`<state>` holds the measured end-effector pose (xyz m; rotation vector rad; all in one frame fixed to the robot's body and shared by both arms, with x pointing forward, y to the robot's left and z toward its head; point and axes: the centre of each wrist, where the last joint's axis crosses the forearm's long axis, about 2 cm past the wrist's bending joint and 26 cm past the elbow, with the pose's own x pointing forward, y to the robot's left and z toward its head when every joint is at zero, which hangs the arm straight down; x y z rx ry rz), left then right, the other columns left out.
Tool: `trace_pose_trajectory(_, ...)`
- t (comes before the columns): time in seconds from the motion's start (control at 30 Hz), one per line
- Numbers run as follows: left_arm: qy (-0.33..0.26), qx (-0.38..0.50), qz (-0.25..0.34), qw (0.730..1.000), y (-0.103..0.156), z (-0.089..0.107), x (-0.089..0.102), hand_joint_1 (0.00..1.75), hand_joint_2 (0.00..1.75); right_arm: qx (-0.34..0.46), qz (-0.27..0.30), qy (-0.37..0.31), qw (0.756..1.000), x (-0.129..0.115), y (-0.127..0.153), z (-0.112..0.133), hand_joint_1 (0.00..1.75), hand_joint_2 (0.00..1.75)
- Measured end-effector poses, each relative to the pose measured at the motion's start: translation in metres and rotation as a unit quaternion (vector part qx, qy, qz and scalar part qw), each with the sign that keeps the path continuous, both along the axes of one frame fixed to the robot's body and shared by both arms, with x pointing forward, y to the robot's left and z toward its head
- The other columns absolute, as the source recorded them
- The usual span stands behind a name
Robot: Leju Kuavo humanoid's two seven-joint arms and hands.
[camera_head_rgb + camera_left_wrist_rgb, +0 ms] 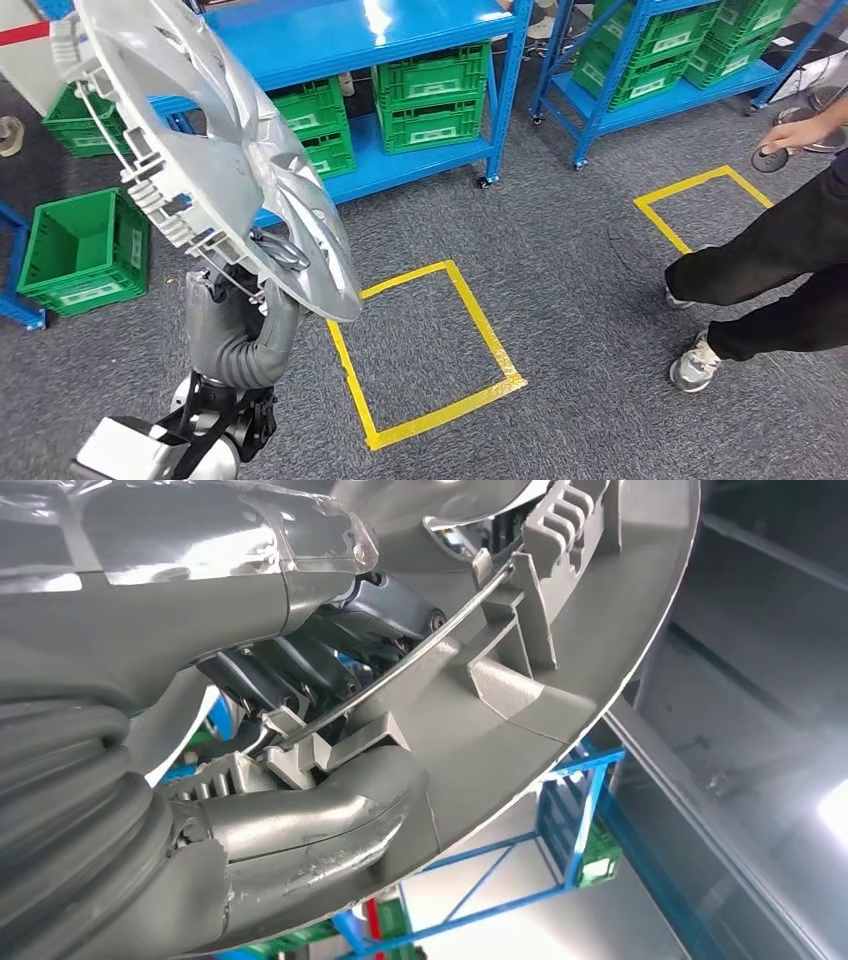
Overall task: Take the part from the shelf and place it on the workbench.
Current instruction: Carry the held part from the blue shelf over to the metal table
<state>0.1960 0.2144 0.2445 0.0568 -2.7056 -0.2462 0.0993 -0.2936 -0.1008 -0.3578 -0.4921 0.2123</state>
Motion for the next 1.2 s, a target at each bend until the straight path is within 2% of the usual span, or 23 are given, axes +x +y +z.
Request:
trace_pose_trajectory(0.3, 0.003, -0.019, -0.01, 1.0, 0.0, -0.012, -0.01, 1.75, 1.75, 0.009, -0.006, 0.006, 1.0, -0.017, 0.005, -0.004, 0.0, 1.75)
trace_pose_trajectory(0.67, -0.001, -0.034, -0.074, 0.997, -0.013, -0.021, -0.002, 1.75, 1.75, 0.011, -0.027, 0.007, 1.0, -0.026, -0.001, -0.005, 0.0, 1.75)
trace_pose_trajectory(1.2, 0.021, -0.027, -0.078, 0.996, -0.019, -0.032, 0.009, 1.75, 1.75, 0.017, -0.022, 0.002, 1.0, -0.024, 0.003, -0.005, 0.0, 1.75)
